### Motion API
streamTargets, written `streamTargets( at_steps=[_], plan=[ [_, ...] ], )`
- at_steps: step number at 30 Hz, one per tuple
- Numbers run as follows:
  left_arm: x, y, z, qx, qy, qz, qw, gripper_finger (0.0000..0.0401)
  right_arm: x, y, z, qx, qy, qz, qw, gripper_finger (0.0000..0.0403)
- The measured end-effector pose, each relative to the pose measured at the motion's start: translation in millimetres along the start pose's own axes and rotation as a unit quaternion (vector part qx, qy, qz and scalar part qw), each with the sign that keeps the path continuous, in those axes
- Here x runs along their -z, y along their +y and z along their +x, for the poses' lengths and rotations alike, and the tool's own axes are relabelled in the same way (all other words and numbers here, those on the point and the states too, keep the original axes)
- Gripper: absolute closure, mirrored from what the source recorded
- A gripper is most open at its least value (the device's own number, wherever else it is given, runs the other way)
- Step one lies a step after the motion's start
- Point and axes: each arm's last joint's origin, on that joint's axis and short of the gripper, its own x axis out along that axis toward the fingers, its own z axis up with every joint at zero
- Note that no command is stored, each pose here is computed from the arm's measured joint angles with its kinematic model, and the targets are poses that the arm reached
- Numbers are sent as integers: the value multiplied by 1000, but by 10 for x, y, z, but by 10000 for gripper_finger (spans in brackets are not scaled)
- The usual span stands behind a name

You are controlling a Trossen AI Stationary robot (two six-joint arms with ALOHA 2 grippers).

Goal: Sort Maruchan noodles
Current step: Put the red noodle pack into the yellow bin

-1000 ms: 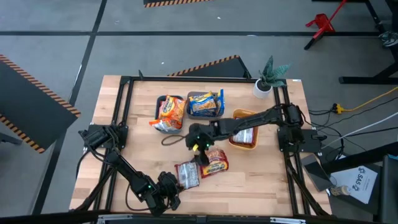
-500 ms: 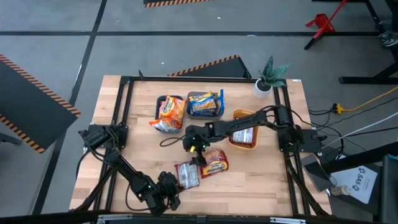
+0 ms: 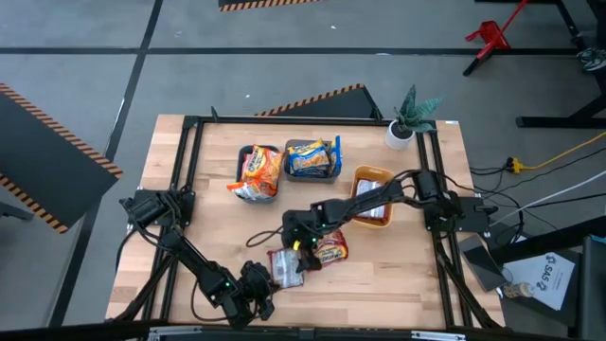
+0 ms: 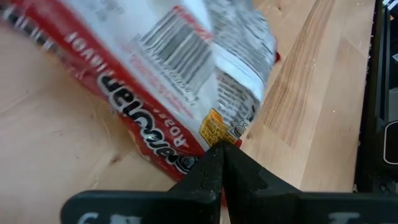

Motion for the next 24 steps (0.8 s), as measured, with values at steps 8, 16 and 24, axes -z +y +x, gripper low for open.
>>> streamTargets(
  at_steps=[8,16,24],
  plan=[
    [-11,-6,13,2,-7,-3,1000,401,-76,109,60,10,-41,12,999,118],
    [-37,-35,-9,19,-24,-13,999,400,-102,99,45,27,-54,46,997,266],
    [-357,-138,-418,49,-8,-35,998,355,-161,32,-157,30,-62,79,994,291]
  ],
)
